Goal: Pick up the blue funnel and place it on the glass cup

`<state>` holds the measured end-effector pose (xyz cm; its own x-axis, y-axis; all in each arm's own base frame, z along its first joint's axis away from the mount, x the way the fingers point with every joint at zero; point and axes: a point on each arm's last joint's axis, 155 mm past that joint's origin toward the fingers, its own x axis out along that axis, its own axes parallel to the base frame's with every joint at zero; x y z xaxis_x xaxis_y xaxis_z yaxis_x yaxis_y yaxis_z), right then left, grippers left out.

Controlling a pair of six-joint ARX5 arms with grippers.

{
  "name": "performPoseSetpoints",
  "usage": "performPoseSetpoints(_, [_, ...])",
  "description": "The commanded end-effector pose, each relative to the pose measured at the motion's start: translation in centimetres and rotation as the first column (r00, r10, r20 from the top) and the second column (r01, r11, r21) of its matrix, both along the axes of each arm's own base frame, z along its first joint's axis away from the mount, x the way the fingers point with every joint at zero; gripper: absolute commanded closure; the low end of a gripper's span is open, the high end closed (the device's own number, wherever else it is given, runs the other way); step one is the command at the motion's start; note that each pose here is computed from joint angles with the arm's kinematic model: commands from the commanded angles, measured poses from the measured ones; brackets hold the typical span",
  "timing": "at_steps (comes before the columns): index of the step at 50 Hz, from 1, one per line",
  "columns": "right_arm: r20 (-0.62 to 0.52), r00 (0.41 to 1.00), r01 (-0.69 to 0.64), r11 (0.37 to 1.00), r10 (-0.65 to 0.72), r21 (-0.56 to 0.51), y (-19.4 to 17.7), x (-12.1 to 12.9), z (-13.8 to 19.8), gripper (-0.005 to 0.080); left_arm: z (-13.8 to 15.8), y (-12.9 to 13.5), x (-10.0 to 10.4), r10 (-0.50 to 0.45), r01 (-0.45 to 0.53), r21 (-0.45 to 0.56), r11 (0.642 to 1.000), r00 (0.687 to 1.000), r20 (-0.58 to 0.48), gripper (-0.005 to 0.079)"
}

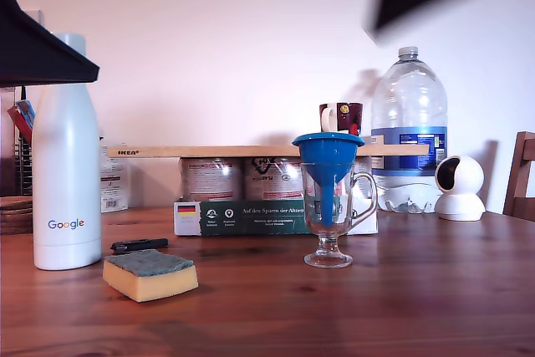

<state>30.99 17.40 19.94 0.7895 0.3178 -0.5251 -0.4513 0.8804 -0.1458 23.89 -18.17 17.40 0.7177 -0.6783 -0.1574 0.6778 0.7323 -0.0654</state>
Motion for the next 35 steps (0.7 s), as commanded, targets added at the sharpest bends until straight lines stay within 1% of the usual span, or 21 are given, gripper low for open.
performPoseSetpoints(1, [0.029, 0.998, 0.058, 0.997, -0.059, 0.042, -1.6, 0.4, 0.2, 0.0747, -0.6, 0.6, 0.4, 0.03, -0.03, 0.003, 1.0, 1.0, -0.008, 0.0766])
performPoseSetpoints(11, [0.056, 0.978, 0.196, 0.978, -0.2, 0.074, -7.1, 0.8, -0.9, 0.0747, -0.7, 3.1, 2.0, 0.129, -0.129, 0.003, 0.992, 0.992, -0.009, 0.0766])
performPoseSetpoints(18, [0.082, 0.959, 0.261, 0.958, -0.271, 0.118, -10.3, 0.5, -1.0, 0.0747, -0.7, 4.8, 2.9, 0.192, -0.192, -0.006, 0.981, 0.981, -0.018, 0.0766])
performPoseSetpoints(27, [0.119, 0.929, 0.328, 0.929, -0.35, 0.169, -13.8, -0.7, -0.9, 0.0747, -0.7, 6.1, 3.5, 0.24, -0.241, -0.016, 0.97, 0.97, -0.032, 0.0766])
performPoseSetpoints(35, [0.15, 0.91, 0.351, 0.91, -0.387, 0.22, -15.4, -2.3, -1.2, 0.0747, -0.7, 6.9, 3.8, 0.269, -0.27, -0.017, 0.963, 0.963, -0.031, 0.0766])
